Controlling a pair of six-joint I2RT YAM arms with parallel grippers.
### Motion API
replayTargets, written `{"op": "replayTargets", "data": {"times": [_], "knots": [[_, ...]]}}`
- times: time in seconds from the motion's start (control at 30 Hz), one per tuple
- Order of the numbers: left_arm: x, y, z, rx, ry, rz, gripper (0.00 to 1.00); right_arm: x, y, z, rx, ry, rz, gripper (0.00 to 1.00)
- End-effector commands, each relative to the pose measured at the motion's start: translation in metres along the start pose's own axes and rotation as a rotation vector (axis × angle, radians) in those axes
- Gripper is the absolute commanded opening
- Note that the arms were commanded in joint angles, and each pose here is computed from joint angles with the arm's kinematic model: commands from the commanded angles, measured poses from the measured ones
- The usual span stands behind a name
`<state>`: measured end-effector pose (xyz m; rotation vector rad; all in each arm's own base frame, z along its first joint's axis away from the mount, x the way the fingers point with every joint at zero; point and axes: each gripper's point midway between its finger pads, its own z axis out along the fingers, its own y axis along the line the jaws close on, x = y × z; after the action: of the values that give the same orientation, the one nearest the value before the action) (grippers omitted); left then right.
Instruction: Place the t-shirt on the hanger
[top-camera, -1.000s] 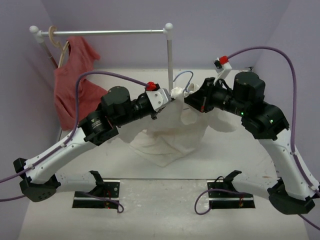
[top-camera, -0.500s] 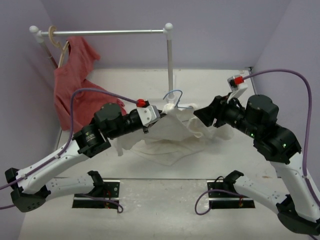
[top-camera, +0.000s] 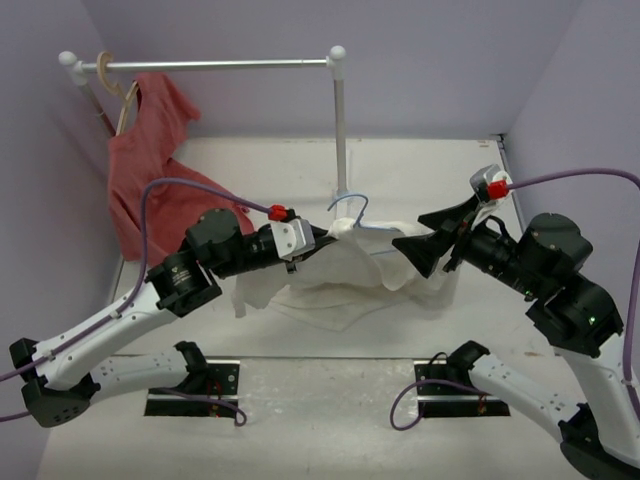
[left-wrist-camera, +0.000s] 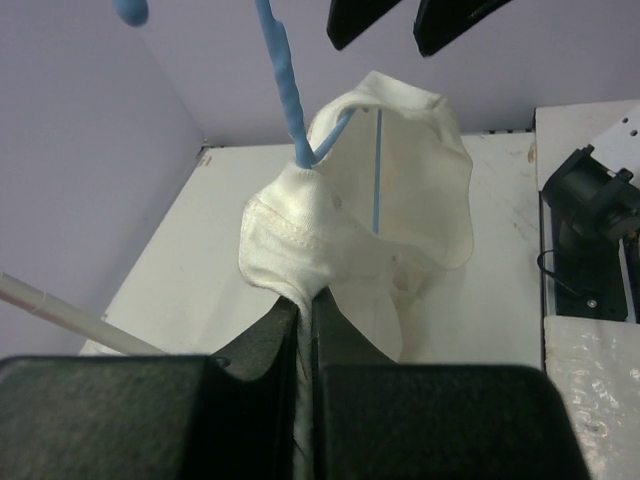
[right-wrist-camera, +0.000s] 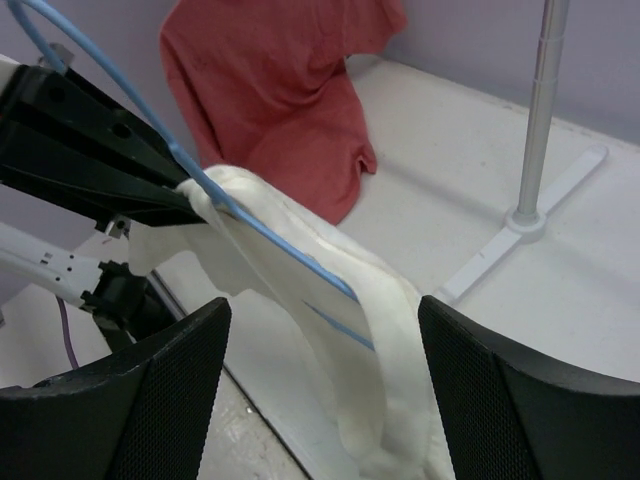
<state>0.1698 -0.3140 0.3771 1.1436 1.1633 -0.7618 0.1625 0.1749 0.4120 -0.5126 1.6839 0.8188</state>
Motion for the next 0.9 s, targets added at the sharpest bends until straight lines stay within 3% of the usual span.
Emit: {"op": "replayTargets", "data": {"times": [0.0, 0.37, 0.5, 0.53, 0.57, 0.6, 0.73, 0.87], "knots": [[-0.028, 0.003, 0.006, 0.016, -0.1, 0.009, 0.0, -0.031, 0.014, 0.007, -0.078, -0.092, -0.097, 0.79], [-0.023, -0.002, 0.032, 0.072, -0.11, -0.057, 0.0, -0.04, 0.02, 0.049, -0.086, -0.101, -0.086, 0.74], [-0.021, -0.005, 0.04, 0.102, -0.101, -0.079, 0.0, -0.048, 0.015, 0.064, -0.042, -0.138, -0.063, 0.48], [-0.019, -0.005, 0.04, 0.101, -0.095, -0.084, 0.0, -0.05, 0.015, 0.065, -0.039, -0.151, -0.053, 0.34], [-0.017, -0.005, 0.041, 0.099, -0.087, -0.088, 0.0, -0.053, 0.015, 0.066, -0.033, -0.166, -0.043, 0.13], [-0.016, -0.005, 0.041, 0.096, -0.085, -0.087, 0.0, -0.053, 0.014, 0.066, -0.026, -0.166, -0.041, 0.0], [0.004, 0.015, 0.024, -0.058, 0.013, -0.109, 0.01, -0.058, -0.031, 0.051, 0.228, -0.237, -0.007, 0.0], [0.028, 0.031, -0.009, -0.229, 0.086, -0.13, 0.14, -0.069, -0.039, 0.024, 0.29, -0.29, -0.017, 0.0]]}}
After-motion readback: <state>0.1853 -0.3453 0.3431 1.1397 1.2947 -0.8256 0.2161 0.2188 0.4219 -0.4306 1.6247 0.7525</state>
